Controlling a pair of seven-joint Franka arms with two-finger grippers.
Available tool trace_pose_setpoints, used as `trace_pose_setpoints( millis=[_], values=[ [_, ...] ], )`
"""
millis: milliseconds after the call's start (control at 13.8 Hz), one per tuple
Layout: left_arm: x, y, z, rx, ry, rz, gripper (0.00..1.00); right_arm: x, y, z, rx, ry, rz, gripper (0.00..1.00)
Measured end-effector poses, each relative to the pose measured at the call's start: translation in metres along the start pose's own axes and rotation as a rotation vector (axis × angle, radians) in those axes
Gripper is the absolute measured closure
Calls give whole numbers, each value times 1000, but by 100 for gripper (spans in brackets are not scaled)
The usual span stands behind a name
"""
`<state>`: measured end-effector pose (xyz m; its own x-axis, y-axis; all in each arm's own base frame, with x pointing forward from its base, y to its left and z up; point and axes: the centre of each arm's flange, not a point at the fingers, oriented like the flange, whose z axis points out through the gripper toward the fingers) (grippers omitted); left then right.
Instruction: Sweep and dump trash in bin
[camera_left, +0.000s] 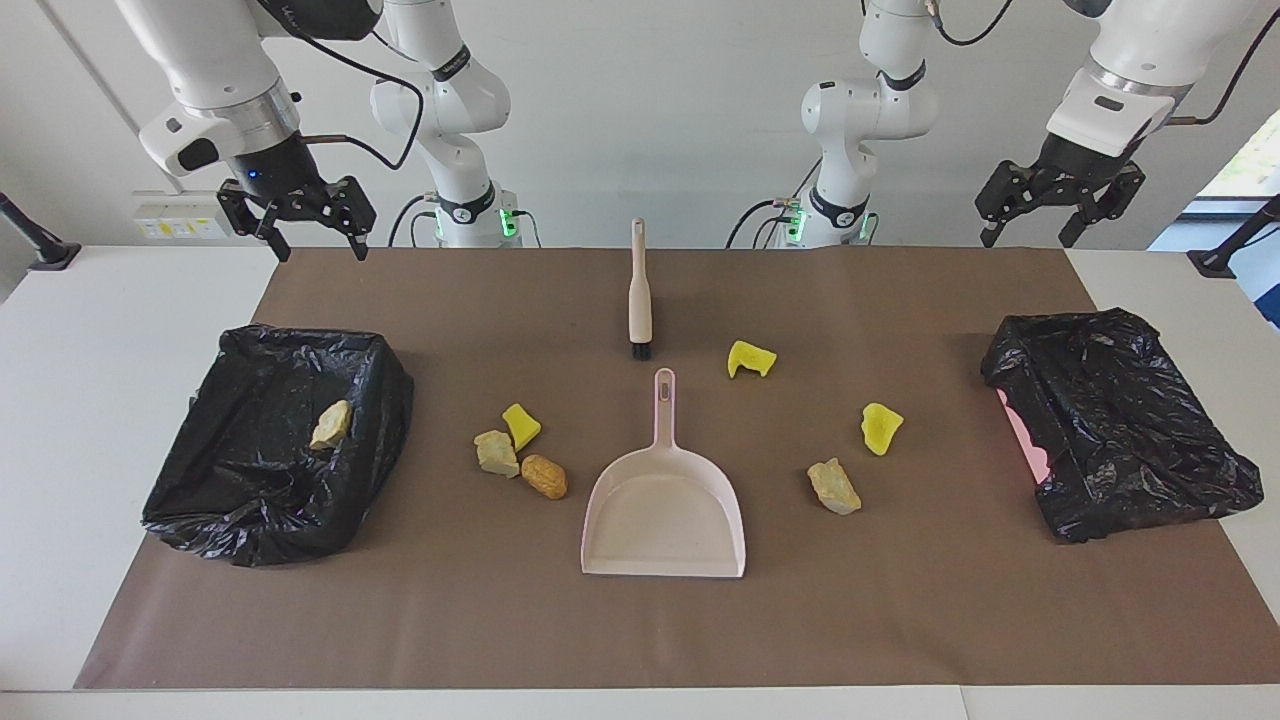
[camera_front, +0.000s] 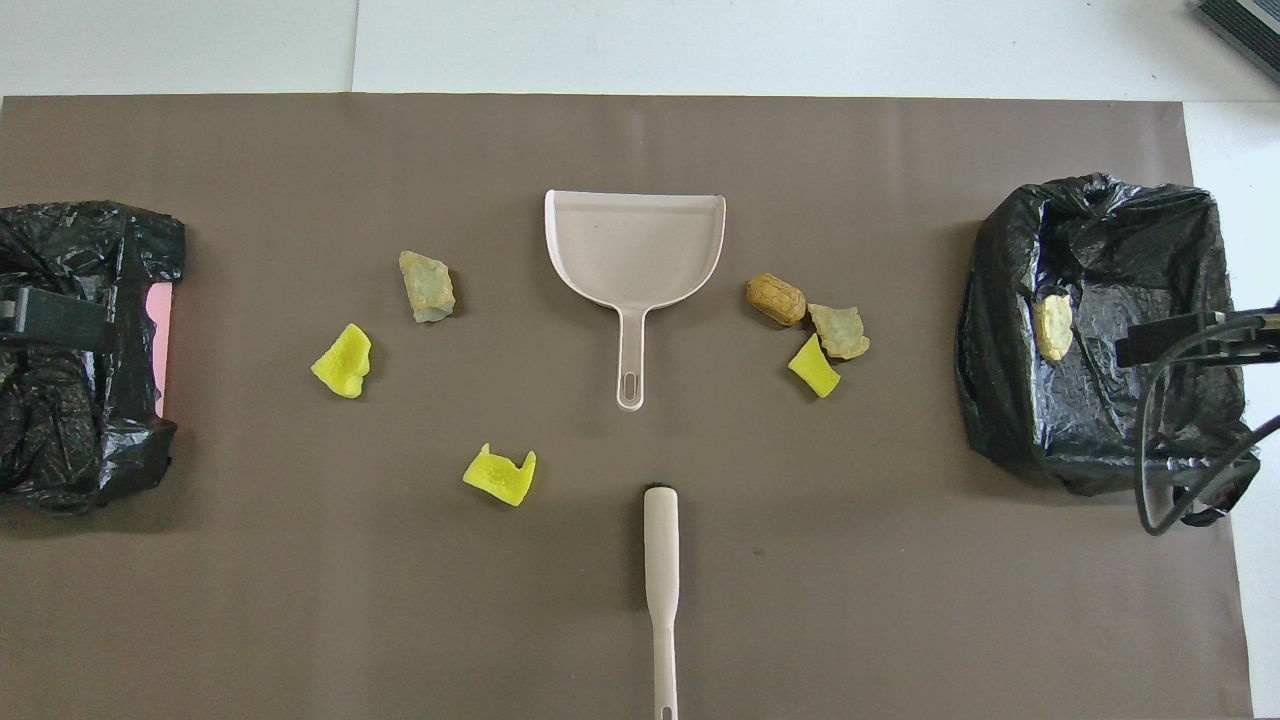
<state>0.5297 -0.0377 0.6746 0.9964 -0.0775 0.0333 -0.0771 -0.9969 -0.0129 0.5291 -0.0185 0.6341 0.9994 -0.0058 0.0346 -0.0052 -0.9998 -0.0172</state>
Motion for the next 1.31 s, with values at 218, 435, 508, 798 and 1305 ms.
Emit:
trace_pose_setpoints(
  millis=[218, 435, 508, 798, 1305],
  values=[
    [-5, 0, 0, 0, -27, 0, 0, 0, 0, 0, 0, 0, 0, 0],
    [-6, 2, 0, 0, -29, 4, 0, 0, 0, 0, 0, 0, 0, 0],
    [-6, 4, 0, 0, -29, 7, 0, 0, 0, 0, 0, 0, 0, 0],
    [-6, 11, 0, 0, -32, 20, 0, 0, 0, 0, 0, 0, 0, 0],
    [-8, 25, 0, 0, -42, 48, 0, 0, 0, 2, 0, -4, 0, 0]
  ],
)
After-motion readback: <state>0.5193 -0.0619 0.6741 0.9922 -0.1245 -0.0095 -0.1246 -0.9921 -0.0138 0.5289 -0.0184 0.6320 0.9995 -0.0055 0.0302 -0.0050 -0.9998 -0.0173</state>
